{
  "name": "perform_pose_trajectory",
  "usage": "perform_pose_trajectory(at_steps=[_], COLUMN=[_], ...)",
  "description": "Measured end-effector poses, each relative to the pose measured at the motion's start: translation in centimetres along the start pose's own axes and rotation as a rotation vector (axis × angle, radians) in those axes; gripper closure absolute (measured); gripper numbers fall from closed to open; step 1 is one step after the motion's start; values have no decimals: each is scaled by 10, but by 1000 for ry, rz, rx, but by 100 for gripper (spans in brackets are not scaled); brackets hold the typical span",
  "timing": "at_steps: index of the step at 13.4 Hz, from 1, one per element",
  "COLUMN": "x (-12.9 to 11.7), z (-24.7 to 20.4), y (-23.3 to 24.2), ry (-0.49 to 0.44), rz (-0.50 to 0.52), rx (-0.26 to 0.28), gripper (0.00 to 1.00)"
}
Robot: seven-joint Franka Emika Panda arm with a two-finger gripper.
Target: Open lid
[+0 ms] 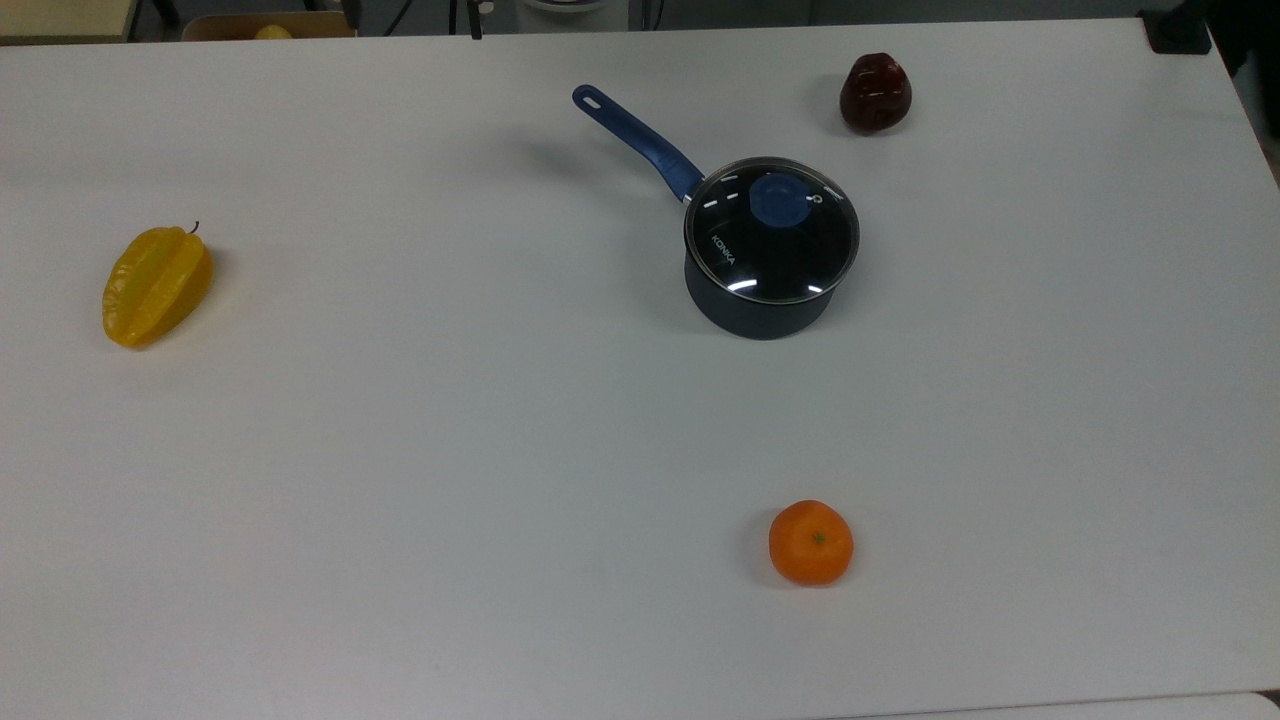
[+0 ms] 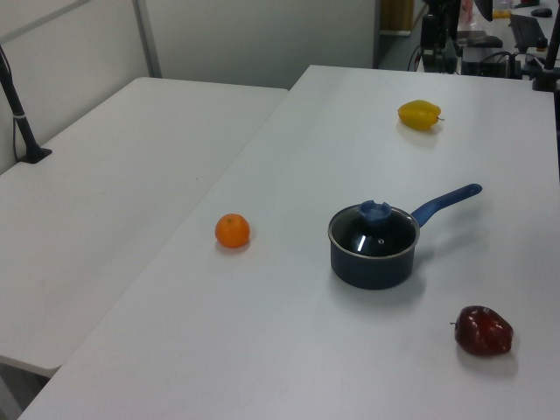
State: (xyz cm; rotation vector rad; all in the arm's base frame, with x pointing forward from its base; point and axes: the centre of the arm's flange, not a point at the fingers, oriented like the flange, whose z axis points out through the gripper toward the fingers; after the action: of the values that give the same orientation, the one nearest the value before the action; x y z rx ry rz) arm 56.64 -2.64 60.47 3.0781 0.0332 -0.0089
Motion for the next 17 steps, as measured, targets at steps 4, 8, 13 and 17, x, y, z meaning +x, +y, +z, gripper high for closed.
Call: perform_pose_trajectory(at_steps=[4, 8, 13, 17], x=[5, 8, 3, -16], z=[0, 1, 16, 35], y=[0, -31, -150, -231], ry=[25, 46, 63, 78], rz=[1, -25, 3, -26], rx=[7, 69, 104, 104], gripper=[0, 0, 0, 0])
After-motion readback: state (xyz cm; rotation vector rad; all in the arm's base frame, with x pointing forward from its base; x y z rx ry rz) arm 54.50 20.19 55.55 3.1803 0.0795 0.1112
